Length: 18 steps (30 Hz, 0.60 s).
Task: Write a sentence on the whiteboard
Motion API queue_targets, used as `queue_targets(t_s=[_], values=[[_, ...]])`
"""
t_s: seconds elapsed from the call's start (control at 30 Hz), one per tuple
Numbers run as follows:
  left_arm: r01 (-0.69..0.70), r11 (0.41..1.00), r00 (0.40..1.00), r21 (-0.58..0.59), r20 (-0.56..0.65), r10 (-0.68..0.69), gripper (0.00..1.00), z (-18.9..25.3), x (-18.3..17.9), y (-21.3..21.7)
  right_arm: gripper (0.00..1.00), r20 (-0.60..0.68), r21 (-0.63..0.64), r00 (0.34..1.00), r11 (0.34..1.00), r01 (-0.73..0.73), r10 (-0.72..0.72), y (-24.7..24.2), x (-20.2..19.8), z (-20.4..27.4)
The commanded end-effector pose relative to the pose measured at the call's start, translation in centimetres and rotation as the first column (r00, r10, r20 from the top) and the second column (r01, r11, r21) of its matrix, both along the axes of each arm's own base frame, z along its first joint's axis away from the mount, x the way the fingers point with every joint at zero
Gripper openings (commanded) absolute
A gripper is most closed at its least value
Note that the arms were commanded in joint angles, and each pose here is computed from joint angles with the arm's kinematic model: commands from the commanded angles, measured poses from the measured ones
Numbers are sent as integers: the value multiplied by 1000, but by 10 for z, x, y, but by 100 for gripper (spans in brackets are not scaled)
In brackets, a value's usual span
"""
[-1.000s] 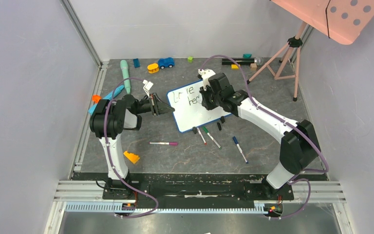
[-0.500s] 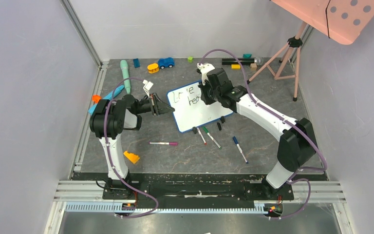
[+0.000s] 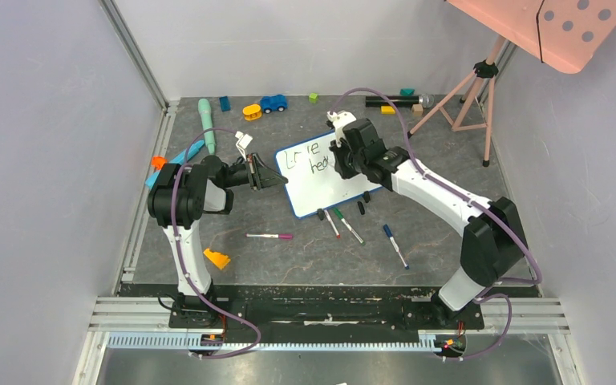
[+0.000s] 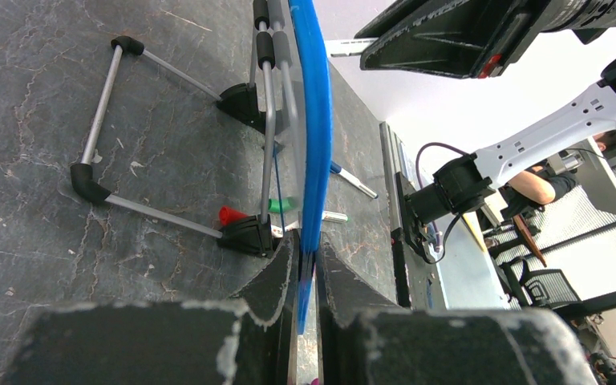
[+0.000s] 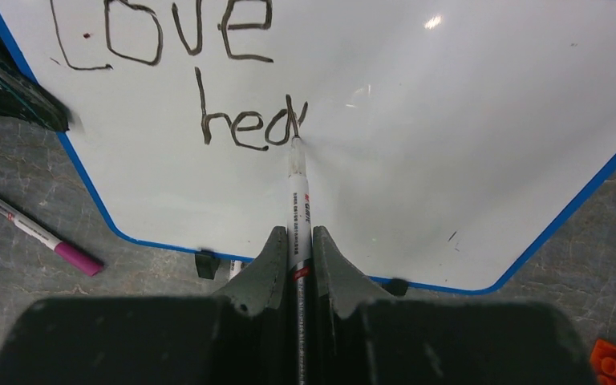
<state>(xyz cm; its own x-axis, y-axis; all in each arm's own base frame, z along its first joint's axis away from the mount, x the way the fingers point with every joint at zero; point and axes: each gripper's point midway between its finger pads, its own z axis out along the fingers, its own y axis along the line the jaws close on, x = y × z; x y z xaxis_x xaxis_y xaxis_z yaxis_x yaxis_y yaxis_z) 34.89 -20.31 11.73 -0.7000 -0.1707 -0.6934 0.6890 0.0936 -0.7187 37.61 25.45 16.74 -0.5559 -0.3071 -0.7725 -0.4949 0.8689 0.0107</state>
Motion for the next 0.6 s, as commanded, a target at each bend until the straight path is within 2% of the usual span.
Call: queue_targets(t_s=[0.0,0.2,0.43,0.57], values=[[64,998,998,5,22,-64,2,2,-10,-3,0,6,-32,999,999,35,-35,-14,-3,-8],[65,998,998,4,21,-65,2,2,-10,-3,0,36,-28,998,998,52,-51,-17,0,5],[65,998,998,4,21,-65,2,2,-10,-3,0,116,44,993,999,12,-17,-15,-6,41],[64,998,998,4,17,-64,2,1,-10,-3,0,122,48,992,999,5,-11,-14,-5,43]])
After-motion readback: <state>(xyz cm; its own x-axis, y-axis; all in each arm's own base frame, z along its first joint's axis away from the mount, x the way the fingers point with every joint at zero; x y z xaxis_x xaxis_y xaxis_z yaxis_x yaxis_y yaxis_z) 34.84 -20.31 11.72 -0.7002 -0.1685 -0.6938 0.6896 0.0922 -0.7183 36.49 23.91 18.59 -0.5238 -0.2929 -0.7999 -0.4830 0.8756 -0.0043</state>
